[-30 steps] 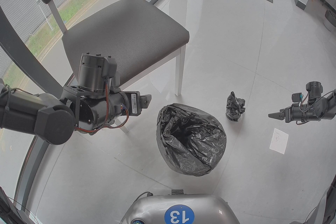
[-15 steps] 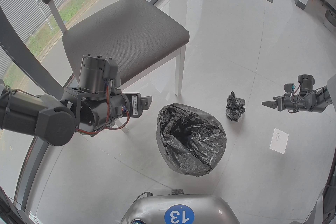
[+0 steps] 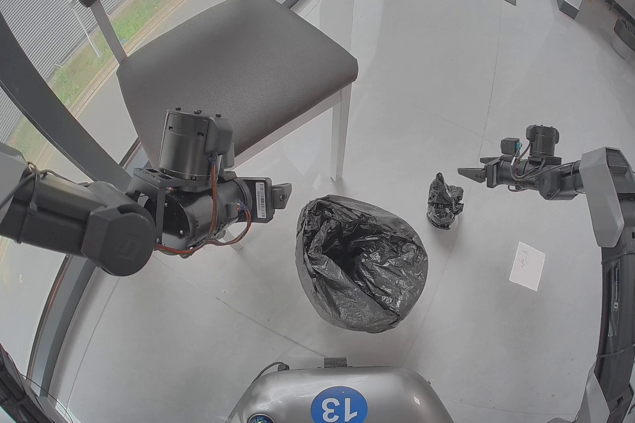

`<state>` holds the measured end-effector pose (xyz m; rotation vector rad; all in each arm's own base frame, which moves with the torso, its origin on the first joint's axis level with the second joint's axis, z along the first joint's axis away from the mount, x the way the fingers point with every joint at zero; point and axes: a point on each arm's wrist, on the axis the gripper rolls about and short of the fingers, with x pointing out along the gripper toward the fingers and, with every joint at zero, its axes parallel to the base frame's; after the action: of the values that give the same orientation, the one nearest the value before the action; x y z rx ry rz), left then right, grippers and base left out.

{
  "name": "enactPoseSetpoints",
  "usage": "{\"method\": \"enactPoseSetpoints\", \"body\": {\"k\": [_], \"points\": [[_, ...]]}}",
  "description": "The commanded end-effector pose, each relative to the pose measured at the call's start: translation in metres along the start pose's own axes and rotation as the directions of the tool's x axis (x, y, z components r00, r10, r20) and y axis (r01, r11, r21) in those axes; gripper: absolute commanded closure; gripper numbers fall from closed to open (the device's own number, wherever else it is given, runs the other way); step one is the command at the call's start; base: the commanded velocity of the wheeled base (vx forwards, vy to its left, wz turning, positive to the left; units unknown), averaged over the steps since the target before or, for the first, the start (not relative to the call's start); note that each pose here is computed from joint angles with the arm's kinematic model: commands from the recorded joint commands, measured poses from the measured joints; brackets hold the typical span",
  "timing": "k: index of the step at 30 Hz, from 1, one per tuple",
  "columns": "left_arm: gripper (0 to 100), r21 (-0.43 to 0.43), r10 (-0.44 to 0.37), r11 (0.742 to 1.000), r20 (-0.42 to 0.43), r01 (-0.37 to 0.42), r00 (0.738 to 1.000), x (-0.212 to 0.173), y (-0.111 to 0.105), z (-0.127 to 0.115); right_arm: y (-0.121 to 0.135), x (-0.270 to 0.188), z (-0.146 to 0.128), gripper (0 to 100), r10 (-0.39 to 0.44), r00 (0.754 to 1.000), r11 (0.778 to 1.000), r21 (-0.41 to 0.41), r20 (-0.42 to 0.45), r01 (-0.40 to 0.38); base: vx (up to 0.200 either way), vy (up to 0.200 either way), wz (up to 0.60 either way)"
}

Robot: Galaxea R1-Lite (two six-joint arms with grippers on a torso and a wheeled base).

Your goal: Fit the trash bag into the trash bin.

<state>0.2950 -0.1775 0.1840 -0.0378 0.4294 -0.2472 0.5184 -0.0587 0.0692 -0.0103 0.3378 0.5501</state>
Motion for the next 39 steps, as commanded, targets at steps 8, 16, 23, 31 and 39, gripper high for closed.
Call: {"method": "enactPoseSetpoints", "body": {"k": [8, 16, 23, 31, 39], "points": [[0, -0.007, 0.014, 1.0, -0.007, -0.015, 1.0, 0.007, 0.002, -0.002, 0.013, 0.052, -0.031, 0, 0.07, 0.998, 0.997, 0.024, -0.011, -0.069, 0.0, 0.0, 0.0], [0, -0.005, 0.016, 1.0, 0.002, -0.016, 1.0, 0.007, 0.002, -0.001, 0.015, 0.067, -0.064, 0, 0.091, 0.994, 0.994, 0.059, -0.065, -0.087, 0.0, 0.0, 0.0], [0, -0.016, 0.023, 1.0, 0.028, -0.023, 0.999, 0.007, 0.005, 0.003, 0.01, 0.068, -0.083, 0, 0.094, 0.989, 0.993, 0.077, -0.116, -0.086, 0.0, 0.0, 0.0], [0, -0.019, 0.033, 0.999, 0.029, -0.033, 0.999, 0.008, 0.009, 0.003, -0.005, 0.066, -0.124, 100, 0.083, 0.979, 0.994, 0.084, -0.188, -0.068, 0.0, 0.0, 0.0], [0, -0.025, 0.038, 0.999, 0.035, -0.037, 0.999, 0.009, 0.011, 0.003, -0.013, 0.06, -0.121, 100, 0.067, 0.981, 0.995, 0.087, -0.181, -0.051, 0.0, 0.0, 0.0]]}}
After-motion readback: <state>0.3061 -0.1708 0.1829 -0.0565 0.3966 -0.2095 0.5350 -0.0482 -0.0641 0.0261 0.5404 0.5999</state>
